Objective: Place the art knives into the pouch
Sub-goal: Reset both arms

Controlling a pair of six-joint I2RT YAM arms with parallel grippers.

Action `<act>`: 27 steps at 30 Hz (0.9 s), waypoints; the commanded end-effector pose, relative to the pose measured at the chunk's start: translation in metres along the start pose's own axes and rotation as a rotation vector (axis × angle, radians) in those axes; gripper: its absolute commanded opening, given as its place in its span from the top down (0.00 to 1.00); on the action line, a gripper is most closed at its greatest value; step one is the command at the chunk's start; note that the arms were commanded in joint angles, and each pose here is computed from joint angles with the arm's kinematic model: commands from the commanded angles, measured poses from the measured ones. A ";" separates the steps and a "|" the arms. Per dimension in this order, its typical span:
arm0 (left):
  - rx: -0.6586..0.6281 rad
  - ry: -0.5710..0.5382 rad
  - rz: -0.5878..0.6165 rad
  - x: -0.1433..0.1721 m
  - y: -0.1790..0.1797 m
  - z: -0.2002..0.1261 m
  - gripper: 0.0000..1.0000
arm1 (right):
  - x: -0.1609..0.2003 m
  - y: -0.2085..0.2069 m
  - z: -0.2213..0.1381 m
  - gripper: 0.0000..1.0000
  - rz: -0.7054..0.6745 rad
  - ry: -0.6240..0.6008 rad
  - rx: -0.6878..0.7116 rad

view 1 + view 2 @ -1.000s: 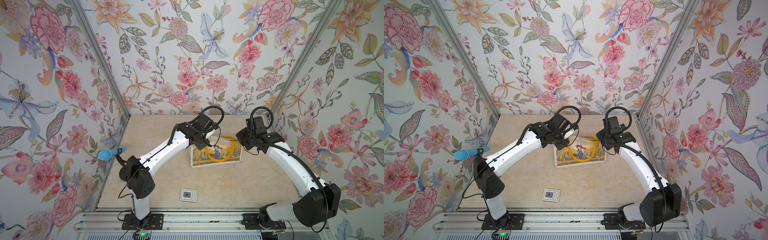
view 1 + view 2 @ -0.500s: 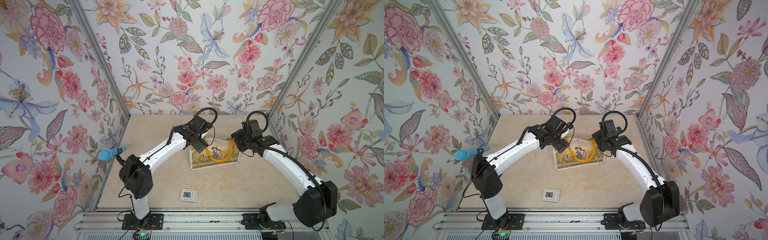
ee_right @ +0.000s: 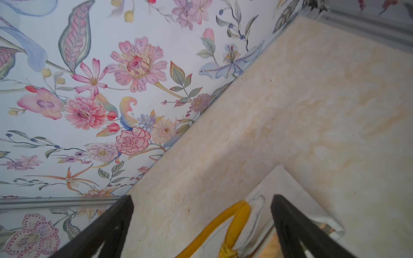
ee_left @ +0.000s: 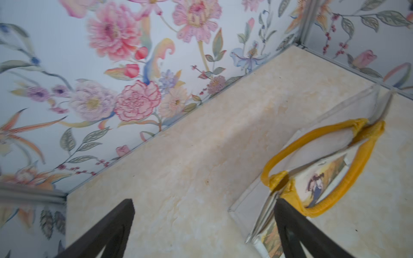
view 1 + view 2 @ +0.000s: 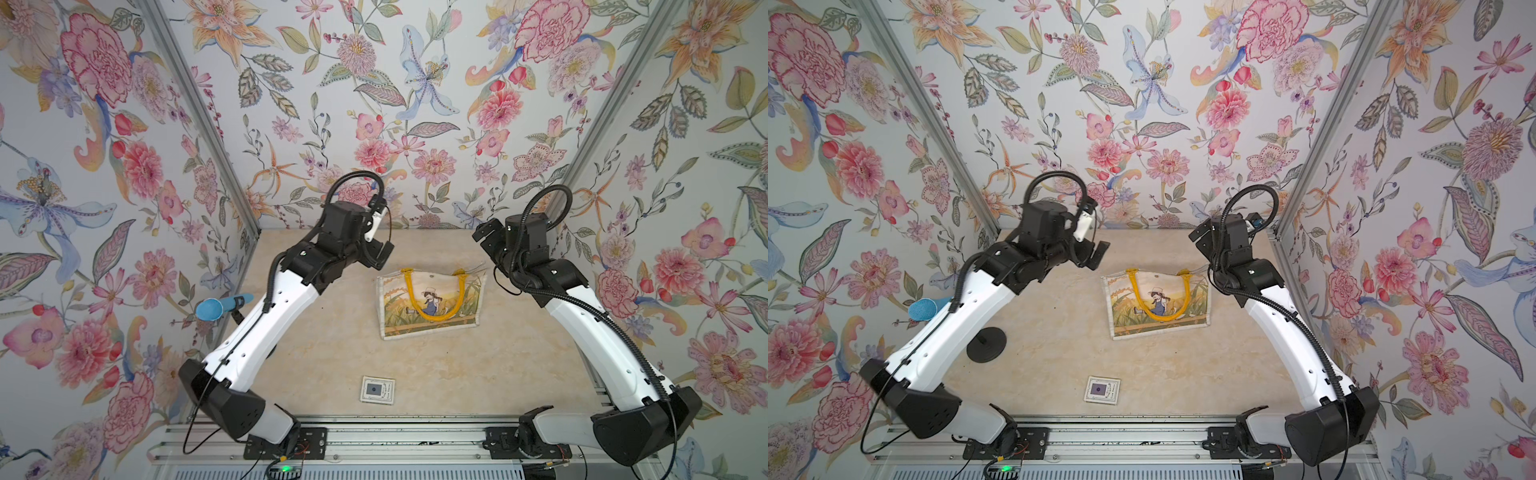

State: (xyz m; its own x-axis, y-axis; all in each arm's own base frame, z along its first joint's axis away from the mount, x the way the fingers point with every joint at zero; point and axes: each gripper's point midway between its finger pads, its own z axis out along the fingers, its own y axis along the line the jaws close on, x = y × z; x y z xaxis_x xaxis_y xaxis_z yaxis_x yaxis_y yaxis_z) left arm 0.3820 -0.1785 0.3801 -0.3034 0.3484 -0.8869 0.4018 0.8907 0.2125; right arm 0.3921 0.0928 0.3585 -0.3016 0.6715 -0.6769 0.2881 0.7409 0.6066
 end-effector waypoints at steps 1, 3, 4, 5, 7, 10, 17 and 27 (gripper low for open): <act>-0.245 -0.108 -0.122 0.034 0.069 -0.009 0.00 | -0.050 -0.028 -0.019 0.00 -0.296 -0.194 0.179; -0.353 -0.159 -0.181 0.067 0.100 -0.019 0.00 | -0.056 -0.043 -0.016 0.00 -0.419 -0.201 0.249; -0.398 -0.180 -0.201 0.089 0.110 -0.022 0.00 | -0.055 -0.055 -0.012 0.00 -0.480 -0.195 0.293; -0.446 -0.202 -0.220 0.113 0.116 -0.025 0.00 | -0.054 -0.067 -0.009 0.00 -0.525 -0.194 0.336; -0.529 -0.289 -0.232 0.146 0.122 -0.035 0.00 | -0.049 -0.095 -0.007 0.00 -0.573 -0.199 0.419; -0.669 -0.418 -0.271 0.191 0.128 -0.059 0.00 | -0.043 -0.135 -0.010 0.00 -0.549 -0.234 0.456; -0.777 -0.315 -0.296 0.272 0.130 -0.056 0.00 | -0.030 -0.196 -0.042 0.00 -0.466 -0.516 0.357; -0.859 -0.290 -0.322 0.302 0.159 -0.028 0.00 | 0.032 -0.258 0.015 0.00 -0.521 -0.415 0.329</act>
State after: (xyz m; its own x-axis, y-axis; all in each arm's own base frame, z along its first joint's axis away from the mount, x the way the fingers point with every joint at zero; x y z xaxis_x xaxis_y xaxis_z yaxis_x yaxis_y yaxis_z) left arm 0.3167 0.0670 0.1208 -0.1923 0.0917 -0.9770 -0.4245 0.8899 0.1671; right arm 0.3091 -0.0803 0.1734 -0.2145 0.1491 -0.9653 0.5284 0.8489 0.0137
